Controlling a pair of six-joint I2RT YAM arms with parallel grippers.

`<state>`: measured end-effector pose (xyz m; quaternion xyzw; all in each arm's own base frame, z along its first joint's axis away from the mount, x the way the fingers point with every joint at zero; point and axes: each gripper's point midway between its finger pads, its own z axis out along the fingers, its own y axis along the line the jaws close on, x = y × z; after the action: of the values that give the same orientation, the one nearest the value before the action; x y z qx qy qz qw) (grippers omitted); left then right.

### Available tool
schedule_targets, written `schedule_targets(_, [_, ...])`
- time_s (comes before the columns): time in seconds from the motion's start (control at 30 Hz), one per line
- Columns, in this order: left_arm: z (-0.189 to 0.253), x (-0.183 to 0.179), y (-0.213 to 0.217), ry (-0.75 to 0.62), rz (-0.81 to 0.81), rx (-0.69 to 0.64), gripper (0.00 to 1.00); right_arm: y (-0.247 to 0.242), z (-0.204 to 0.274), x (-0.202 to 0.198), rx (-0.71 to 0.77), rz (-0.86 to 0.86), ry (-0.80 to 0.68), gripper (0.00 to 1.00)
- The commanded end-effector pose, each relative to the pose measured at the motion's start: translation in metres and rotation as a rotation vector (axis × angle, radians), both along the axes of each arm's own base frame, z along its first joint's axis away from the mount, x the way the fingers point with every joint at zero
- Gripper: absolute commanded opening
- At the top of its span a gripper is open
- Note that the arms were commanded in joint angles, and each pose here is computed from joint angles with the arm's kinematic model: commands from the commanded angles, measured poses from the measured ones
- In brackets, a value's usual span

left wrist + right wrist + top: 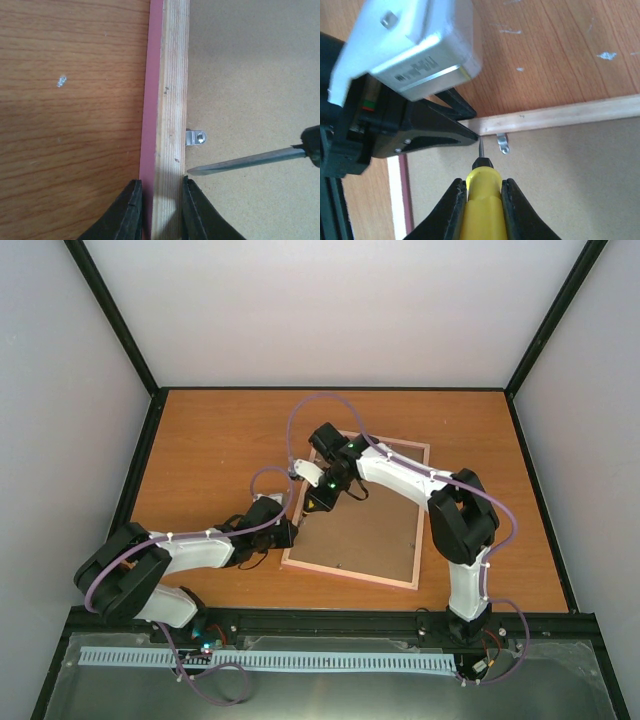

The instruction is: Take the photo out of the frame

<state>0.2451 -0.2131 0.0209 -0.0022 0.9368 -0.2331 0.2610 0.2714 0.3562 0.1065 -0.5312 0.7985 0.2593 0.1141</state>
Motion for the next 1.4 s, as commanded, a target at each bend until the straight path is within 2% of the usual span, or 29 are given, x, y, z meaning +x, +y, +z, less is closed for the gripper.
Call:
schedule_targets(0.0, [-0.019, -0.016, 0.016, 0.078, 0.043, 0.046, 0.01, -0.006, -0.011, -0.011, -0.037, 0.082, 0.024, 0.03])
schedule_targets(0.17, [-0.018, -0.016, 0.015, 0.077, 0.043, 0.040, 0.01, -0.001, -0.002, -0.017, 0.004, 0.127, 0.037, 0.03])
schedule_targets(0.23, [-0.017, -0.016, 0.015, 0.076, 0.044, 0.038, 0.01, 0.001, -0.002, -0.010, 0.001, 0.086, 0.021, 0.03])
schedule_targets(0.5, [-0.016, -0.016, 0.015, 0.073, 0.043, 0.031, 0.01, -0.004, -0.022, 0.027, -0.101, -0.074, -0.068, 0.03])
schedule_targets(0.67, [-0.018, -0.019, 0.015, 0.076, 0.036, 0.023, 0.01, -0.007, -0.023, 0.032, -0.107, -0.116, -0.088, 0.03])
schedule_targets(0.83, [-0.019, -0.019, 0.015, 0.076, 0.034, 0.024, 0.01, -0.023, -0.024, 0.045, -0.194, -0.169, -0.156, 0.03])
schedule_targets(1.1, [-0.018, -0.018, 0.015, 0.070, 0.038, 0.028, 0.01, -0.064, -0.015, 0.035, -0.308, -0.204, -0.210, 0.03])
schedule_targets(1.37, [-0.016, -0.017, 0.016, 0.068, 0.040, 0.033, 0.01, -0.083, 0.017, 0.019, -0.263, -0.202, -0.223, 0.03])
